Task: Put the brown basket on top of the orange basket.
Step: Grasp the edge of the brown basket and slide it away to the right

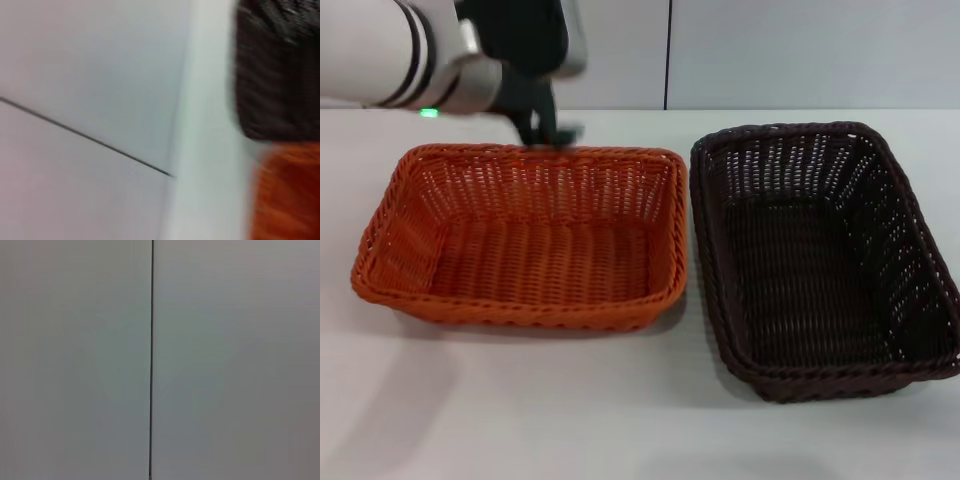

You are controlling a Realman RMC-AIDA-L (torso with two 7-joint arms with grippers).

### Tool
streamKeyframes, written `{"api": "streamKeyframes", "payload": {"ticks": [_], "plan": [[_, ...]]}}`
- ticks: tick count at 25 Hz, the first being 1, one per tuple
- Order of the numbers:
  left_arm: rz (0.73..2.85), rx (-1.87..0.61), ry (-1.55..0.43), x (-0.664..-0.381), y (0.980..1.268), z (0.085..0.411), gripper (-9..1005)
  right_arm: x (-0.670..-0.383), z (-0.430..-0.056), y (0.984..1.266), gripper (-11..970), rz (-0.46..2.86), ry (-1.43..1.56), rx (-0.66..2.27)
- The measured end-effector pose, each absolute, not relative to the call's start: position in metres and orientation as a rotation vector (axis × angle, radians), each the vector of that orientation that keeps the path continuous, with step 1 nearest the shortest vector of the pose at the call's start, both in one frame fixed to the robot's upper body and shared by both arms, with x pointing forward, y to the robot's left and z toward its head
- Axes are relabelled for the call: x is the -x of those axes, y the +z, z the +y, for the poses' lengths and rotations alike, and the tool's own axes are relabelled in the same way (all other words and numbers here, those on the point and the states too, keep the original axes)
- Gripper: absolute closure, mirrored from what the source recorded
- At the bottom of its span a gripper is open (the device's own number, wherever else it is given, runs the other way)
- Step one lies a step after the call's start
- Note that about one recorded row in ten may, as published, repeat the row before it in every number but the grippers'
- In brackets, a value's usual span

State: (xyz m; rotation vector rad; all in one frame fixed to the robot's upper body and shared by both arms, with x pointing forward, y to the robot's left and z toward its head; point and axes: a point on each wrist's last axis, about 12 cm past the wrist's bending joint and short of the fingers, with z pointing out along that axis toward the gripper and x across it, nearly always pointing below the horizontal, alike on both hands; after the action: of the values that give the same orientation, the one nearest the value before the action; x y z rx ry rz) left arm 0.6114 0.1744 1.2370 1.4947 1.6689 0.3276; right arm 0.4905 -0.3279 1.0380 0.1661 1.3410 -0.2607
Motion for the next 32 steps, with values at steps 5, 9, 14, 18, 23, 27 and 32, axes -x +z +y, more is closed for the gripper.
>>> {"api": "streamKeyframes", "payload": {"ticks": [5, 9, 14, 18, 23, 27, 32], "plan": [[1.486, -1.098, 0.370, -0.600, 1.241, 0.190, 335, -0.492, -0.327, 1.042, 201, 1.320, -0.254, -0.180], [1.289, -0.664, 0.321, -0.572, 1.236, 0.215, 301, -0.497, -0.323, 1.049, 201, 1.279, -0.239, -0.193], [1.218, -0.517, 0.302, -0.555, 1.219, 0.228, 283, -0.512, -0.313, 1.071, 202, 1.169, -0.196, -0.175], [1.284, -0.262, 0.237, -0.527, 1.156, 0.261, 232, -0.527, -0.296, 1.089, 201, 1.118, -0.112, -0.121], [1.313, 0.068, 0.160, -0.479, 1.075, 0.315, 186, -0.552, -0.267, 1.109, 201, 1.160, 0.024, -0.007], [1.325, 0.213, 0.158, -0.452, 1.043, 0.343, 186, -0.573, -0.238, 1.131, 202, 1.283, 0.157, 0.120], [1.344, 0.243, 0.183, -0.442, 1.032, 0.354, 186, -0.590, -0.209, 1.166, 202, 1.540, 0.287, 0.316]]}}
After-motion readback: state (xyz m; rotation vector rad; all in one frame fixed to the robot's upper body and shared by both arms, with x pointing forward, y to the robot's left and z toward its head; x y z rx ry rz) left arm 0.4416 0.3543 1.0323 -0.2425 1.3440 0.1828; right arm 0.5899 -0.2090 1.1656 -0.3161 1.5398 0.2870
